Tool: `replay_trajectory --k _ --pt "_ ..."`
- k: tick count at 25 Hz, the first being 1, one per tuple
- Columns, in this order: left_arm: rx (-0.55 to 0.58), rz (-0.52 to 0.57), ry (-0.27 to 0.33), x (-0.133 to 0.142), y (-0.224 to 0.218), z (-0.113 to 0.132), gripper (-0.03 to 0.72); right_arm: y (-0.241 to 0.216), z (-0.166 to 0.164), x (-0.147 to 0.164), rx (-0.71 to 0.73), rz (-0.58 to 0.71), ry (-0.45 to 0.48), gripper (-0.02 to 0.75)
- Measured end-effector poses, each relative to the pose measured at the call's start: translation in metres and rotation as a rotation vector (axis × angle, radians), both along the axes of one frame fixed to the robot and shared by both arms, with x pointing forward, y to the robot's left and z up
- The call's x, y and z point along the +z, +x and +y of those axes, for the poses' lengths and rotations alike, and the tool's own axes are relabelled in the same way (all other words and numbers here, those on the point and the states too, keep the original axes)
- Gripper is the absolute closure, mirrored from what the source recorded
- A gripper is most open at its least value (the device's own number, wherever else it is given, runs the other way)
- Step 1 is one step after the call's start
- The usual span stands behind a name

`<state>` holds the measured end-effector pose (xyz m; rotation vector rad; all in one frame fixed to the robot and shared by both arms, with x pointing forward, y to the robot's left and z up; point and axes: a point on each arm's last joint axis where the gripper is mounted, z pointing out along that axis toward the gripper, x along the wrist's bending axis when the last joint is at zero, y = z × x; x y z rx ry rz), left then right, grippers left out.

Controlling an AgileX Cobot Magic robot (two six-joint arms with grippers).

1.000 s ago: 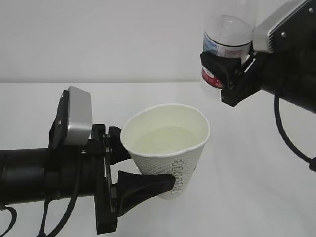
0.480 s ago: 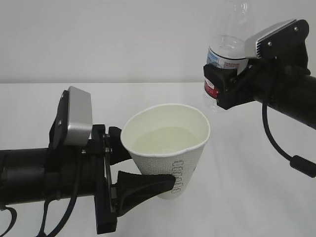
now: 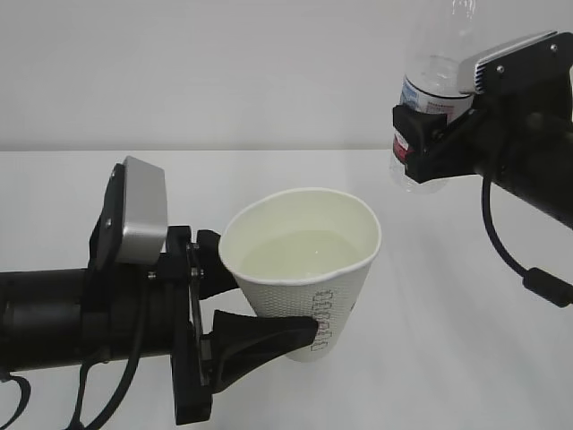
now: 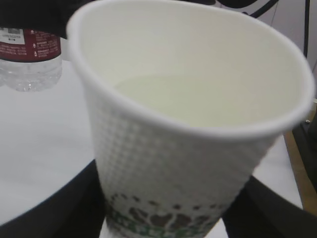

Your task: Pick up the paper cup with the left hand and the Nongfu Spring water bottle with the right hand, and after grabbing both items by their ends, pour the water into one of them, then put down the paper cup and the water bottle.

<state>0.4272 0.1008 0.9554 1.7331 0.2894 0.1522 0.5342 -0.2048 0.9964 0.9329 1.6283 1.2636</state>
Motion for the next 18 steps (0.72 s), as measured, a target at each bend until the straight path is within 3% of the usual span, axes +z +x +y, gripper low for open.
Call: replay_trajectory --k 11,18 --pt "0.000 0.000 0.000 0.000 0.000 0.000 0.202 0.002 -0.007 0.000 -0.076 -0.006 -0.012 0.253" --pt "0.000 0.000 0.000 0.000 0.000 0.000 0.202 0.008 -0.029 0.000 -0.157 -0.005 -0.012 0.253"
